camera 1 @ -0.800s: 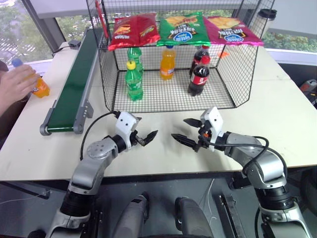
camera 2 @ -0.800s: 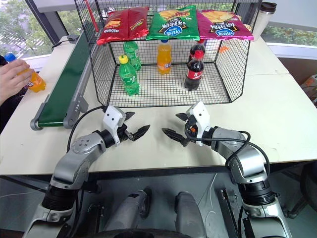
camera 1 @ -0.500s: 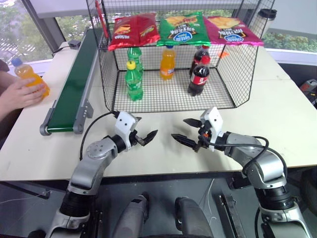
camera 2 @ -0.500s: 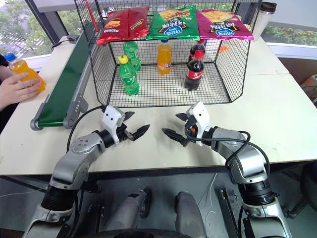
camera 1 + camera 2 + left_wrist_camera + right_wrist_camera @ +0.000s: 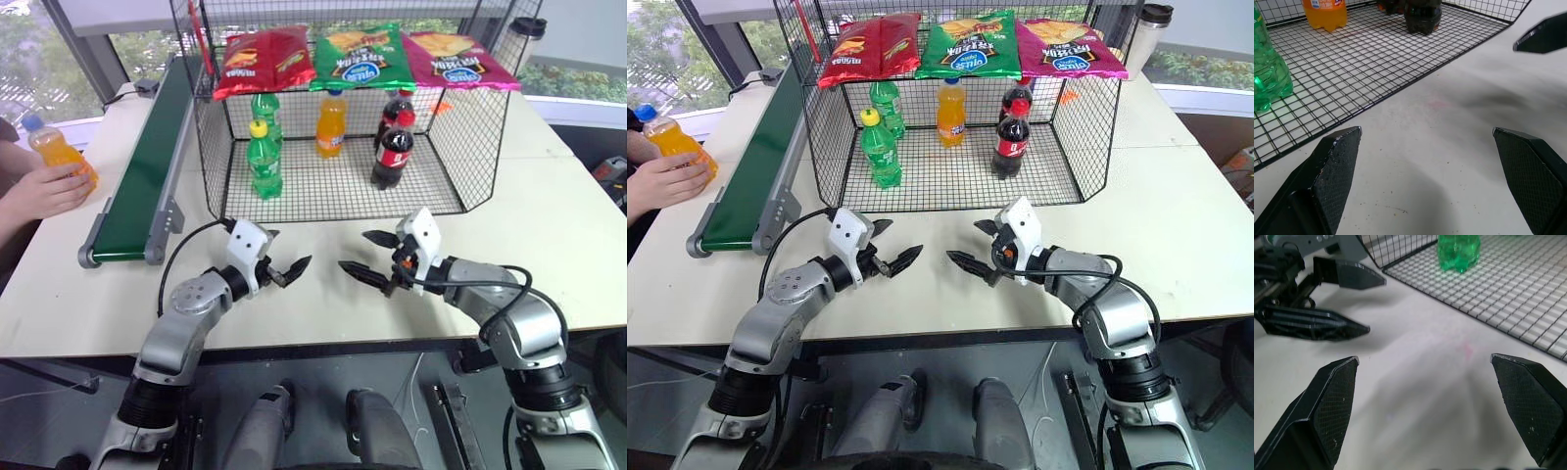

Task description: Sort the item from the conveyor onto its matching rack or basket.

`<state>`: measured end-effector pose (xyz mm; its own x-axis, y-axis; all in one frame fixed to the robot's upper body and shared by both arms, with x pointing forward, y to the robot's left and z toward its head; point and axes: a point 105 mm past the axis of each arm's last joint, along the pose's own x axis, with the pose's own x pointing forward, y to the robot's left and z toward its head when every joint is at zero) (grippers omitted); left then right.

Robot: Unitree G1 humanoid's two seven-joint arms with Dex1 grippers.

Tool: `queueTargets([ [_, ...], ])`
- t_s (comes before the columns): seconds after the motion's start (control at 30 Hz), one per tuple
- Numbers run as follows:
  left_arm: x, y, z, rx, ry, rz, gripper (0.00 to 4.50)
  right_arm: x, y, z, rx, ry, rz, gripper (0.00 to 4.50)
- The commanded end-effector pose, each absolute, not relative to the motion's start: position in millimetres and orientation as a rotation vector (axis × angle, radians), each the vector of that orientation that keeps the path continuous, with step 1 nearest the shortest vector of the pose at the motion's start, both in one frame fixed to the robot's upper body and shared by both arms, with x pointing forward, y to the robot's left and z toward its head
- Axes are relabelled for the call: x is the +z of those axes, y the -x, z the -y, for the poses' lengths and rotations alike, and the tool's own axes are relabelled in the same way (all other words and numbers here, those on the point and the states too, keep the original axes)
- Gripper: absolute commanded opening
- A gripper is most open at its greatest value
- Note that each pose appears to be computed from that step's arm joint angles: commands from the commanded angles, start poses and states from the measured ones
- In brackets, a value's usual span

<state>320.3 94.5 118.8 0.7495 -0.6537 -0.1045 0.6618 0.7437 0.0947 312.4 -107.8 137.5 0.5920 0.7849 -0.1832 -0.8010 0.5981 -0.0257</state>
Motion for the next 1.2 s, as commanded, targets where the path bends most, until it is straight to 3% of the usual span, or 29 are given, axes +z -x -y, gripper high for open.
queueTargets([
  [0.03,131.1,-318.1,-90.9,-0.733,-0.142,-0.008,4.5,148.9,-311.7,106.5,0.935,0.129,-0.112,4.48],
  [1.2,137.8,-319.0,-102.8,-0.687,-0.05,-0.013,4.5,149.5,-308.0,104.7,0.957,0.134,-0.111,4.48],
])
